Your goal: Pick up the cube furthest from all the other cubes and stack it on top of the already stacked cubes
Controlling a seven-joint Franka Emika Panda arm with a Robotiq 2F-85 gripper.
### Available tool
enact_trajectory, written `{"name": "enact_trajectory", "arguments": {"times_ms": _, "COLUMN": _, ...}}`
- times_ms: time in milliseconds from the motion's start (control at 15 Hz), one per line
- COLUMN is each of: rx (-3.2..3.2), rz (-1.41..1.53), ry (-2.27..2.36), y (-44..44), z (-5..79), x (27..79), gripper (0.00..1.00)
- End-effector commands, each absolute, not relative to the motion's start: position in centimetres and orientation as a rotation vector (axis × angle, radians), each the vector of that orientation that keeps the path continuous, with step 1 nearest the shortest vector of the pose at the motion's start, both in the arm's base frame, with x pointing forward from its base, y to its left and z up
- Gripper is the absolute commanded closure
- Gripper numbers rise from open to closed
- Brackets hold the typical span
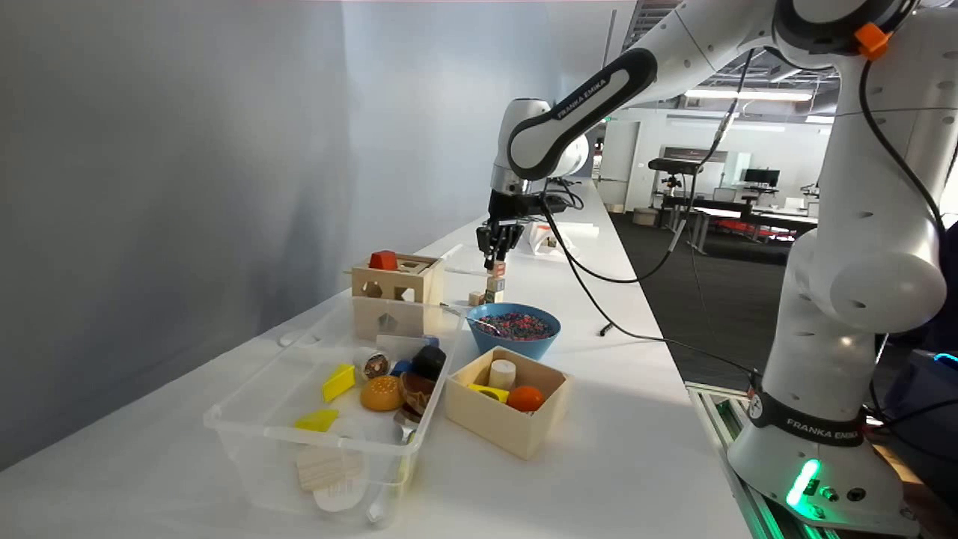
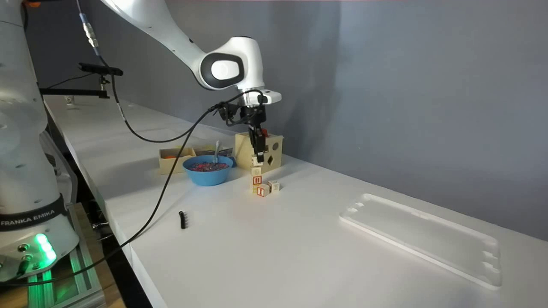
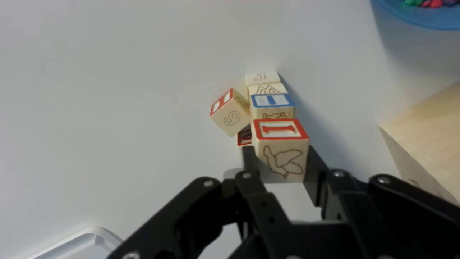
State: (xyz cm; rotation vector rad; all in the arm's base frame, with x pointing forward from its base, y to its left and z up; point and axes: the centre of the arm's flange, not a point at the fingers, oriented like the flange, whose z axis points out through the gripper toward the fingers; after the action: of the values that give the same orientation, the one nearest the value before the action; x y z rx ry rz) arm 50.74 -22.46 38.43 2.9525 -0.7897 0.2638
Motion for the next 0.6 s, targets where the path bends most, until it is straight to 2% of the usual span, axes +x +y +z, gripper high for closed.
{"name": "enact_trajectory", "arguments": {"times_ms": 0, "rx": 2.916, "rz": 0.271, "ry": -0.810, "y": -22.67, "z": 38.71, "x": 51.27, "gripper": 0.91}}
{"name": "enact_trajectory", "arguments": {"times_ms": 533, "rx": 2.916, "rz": 0.270, "ry": -0.816, "y": -22.64, "z": 38.86, "x": 50.63, "gripper": 0.91}}
